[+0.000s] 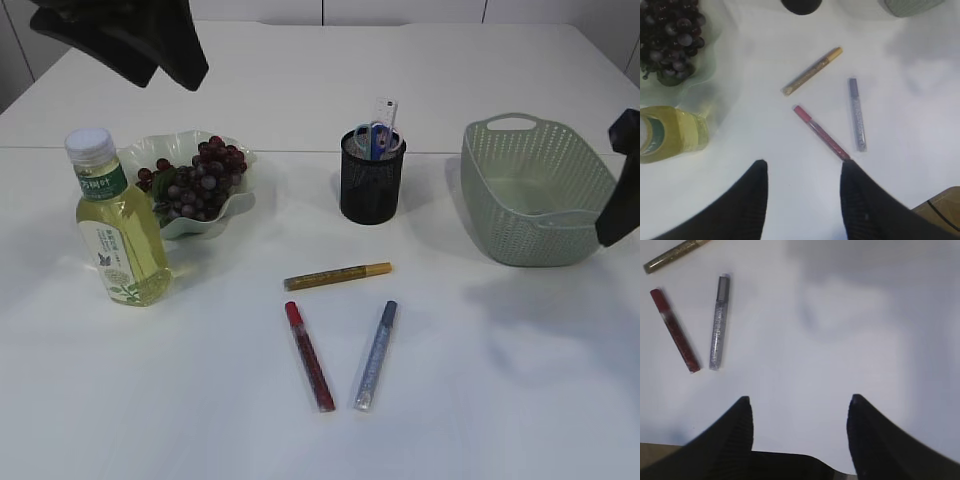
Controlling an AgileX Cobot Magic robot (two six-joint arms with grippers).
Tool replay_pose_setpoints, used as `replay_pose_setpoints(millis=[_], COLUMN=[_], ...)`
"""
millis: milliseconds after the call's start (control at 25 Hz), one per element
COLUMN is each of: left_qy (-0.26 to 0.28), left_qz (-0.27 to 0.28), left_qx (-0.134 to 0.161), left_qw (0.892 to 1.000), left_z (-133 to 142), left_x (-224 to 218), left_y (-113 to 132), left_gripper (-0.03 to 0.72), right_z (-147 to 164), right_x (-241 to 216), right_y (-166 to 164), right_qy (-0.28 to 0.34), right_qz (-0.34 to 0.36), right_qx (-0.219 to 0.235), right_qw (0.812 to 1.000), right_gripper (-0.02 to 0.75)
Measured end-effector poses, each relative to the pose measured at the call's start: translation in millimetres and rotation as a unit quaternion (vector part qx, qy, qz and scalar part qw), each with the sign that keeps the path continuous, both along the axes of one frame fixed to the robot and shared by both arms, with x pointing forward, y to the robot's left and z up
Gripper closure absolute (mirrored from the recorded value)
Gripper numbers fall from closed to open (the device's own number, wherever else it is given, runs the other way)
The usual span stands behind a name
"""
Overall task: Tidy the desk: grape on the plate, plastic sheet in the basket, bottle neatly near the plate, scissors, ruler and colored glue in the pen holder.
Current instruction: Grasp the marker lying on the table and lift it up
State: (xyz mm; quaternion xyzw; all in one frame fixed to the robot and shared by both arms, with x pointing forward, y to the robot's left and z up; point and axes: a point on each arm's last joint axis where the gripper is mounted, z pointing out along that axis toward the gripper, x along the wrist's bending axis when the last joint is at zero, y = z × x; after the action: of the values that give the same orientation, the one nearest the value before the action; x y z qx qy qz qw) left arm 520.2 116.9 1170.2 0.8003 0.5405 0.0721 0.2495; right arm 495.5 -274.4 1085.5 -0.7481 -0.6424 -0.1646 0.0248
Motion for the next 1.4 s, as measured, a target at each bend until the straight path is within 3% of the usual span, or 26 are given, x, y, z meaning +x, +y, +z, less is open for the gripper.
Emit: replay_pose_setpoints(millis=[280,520,720,1160,1400], left_qy=[-0.011,-0.012,-0.007,-0.014,-0.016], left_qz=[0.000,0.019,0.037,0.037,0.038], left_qx=[-0.010,0.025,0.034,0.028,0.030], left_qw=[1.000,0.999,0.999,0.999,0.999], left_z=[11,3,-2,3,3], left_x=[-13,-40,-54,-65,-64], left_y=[8,32,44,51,51], left_gripper=[0.338,0.338,0.338,0.338,0.338], right_z=[1,-5,-42,-122,-126], right_x=[2,11,28,51,67], right_y=[3,41,69,117,121], right_qy=[-0.012,-0.041,0.019,0.121,0.097], right_qz=[-0.001,0.031,0.042,-0.043,-0.060], right_qx=[0.009,0.020,0.020,0.023,0.017], right_qw=[1.000,0.998,0.999,0.991,0.993], right_gripper=[0.267,0.267,0.267,0.267,0.267])
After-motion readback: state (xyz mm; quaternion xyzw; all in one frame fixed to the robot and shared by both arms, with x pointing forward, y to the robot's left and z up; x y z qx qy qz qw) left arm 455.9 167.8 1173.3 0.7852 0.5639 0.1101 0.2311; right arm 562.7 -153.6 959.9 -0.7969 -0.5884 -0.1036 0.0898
